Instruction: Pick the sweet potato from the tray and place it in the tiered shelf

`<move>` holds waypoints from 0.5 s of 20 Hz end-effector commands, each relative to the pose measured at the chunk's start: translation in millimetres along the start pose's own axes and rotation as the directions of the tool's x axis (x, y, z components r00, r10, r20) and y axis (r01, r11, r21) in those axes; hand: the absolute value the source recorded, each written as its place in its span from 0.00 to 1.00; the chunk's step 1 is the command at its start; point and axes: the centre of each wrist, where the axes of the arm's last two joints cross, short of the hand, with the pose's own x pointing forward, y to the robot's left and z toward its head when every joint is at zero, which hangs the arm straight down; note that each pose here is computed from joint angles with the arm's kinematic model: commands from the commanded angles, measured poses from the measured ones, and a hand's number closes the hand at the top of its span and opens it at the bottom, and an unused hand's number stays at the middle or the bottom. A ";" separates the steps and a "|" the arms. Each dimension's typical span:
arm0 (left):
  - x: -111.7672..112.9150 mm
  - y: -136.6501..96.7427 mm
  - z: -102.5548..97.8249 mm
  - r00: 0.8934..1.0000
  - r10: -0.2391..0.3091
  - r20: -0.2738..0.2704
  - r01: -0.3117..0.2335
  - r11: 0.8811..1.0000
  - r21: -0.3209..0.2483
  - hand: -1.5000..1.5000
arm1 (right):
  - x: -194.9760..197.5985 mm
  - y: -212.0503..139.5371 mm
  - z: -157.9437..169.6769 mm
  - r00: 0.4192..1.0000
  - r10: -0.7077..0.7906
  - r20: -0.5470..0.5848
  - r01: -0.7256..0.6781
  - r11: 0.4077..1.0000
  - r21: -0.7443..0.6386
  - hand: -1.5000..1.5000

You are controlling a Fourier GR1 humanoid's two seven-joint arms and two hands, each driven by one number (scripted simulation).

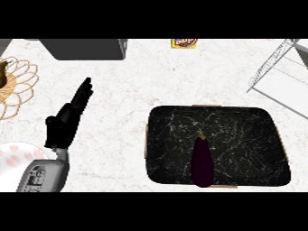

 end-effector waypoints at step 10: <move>1.2 -7.2 3.7 1.000 -0.015 0.021 0.015 1.000 -0.014 0.50 | -5.1 -30.6 -4.2 0.972 -0.201 -0.122 0.200 0.980 -0.026 0.00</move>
